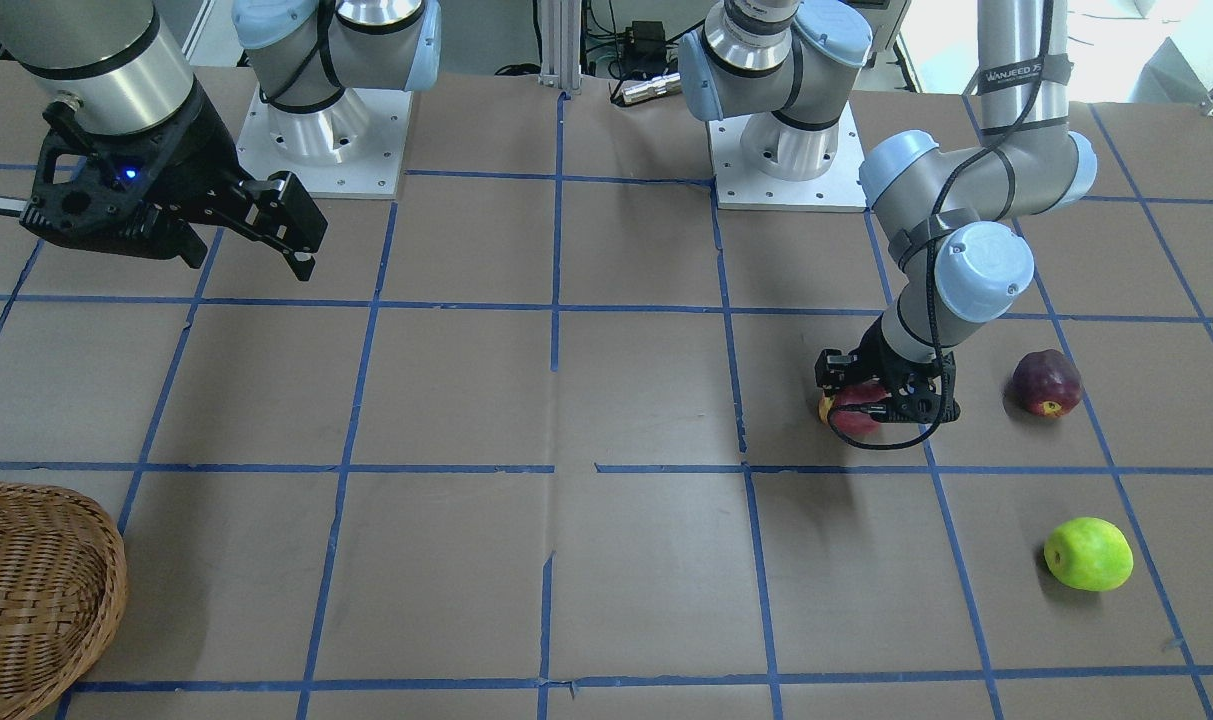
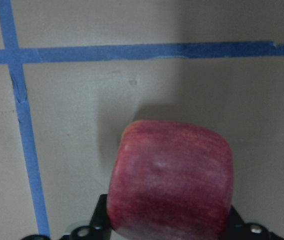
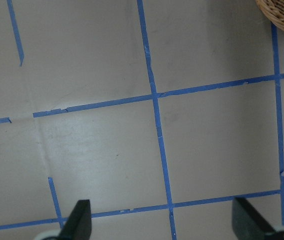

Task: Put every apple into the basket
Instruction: 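Close the left gripper on the pinkish-red apple and lift it, then carry the pinkish-red apple to the table center and set it down, then open and withdraw the left gripper while the right gripper grasps the apple, then carry the pinkish-red apple to the basket while left grasps the dark red apple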

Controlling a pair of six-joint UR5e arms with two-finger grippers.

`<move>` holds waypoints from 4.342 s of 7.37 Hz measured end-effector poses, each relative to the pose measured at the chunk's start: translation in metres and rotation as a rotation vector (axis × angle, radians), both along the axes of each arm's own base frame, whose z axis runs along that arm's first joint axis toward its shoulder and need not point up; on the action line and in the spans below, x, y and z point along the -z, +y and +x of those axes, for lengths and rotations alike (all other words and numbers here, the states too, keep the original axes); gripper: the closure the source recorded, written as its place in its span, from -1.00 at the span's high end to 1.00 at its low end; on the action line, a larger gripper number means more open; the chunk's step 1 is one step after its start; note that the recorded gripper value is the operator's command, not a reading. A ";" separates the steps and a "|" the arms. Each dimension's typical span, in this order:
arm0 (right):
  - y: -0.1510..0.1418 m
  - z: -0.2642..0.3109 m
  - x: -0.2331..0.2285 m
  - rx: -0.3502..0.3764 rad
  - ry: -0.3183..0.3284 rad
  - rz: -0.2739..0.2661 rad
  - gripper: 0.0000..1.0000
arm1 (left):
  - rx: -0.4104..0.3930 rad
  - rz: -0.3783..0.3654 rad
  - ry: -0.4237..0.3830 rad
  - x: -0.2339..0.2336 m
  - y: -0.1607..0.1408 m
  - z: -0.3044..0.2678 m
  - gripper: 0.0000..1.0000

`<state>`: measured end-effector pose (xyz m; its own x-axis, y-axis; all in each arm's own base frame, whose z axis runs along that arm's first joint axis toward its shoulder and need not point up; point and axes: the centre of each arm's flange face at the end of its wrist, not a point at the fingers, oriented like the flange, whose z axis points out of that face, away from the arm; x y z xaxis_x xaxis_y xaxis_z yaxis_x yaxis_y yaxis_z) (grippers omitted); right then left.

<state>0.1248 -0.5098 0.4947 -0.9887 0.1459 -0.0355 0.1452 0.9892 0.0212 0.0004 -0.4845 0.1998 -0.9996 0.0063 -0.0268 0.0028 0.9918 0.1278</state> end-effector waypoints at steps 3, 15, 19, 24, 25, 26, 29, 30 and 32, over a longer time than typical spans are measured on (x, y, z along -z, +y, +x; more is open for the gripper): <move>0.000 0.000 0.000 -0.001 0.001 0.000 1.00 | -0.074 -0.025 0.033 -0.051 -0.025 -0.035 -0.44; -0.046 -0.001 0.059 -0.013 -0.006 0.044 1.00 | -0.476 0.022 0.152 -0.019 -0.025 -0.354 1.00; -0.070 0.022 0.100 -0.037 -0.016 0.064 1.00 | -0.499 0.007 0.201 -0.067 -0.047 -0.335 1.00; -0.061 0.117 0.130 -0.088 -0.010 0.053 1.00 | -0.216 0.067 0.127 -0.158 -0.060 -0.187 0.99; -0.062 0.137 0.143 -0.083 -0.010 0.043 1.00 | -0.159 0.078 0.106 -0.165 -0.059 -0.145 0.99; -0.061 0.158 0.156 -0.075 -0.008 0.041 1.00 | -0.115 0.088 0.110 -0.165 -0.060 -0.099 1.00; -0.055 0.216 0.213 -0.108 0.002 0.063 1.00 | -0.048 0.128 0.070 -0.139 -0.052 0.053 0.96; -0.052 0.226 0.229 -0.123 0.008 0.080 1.00 | 0.021 0.123 0.055 -0.129 -0.047 0.097 0.96; -0.039 0.230 0.257 -0.140 0.023 0.114 1.00 | 0.142 0.109 0.052 -0.111 -0.027 0.183 0.95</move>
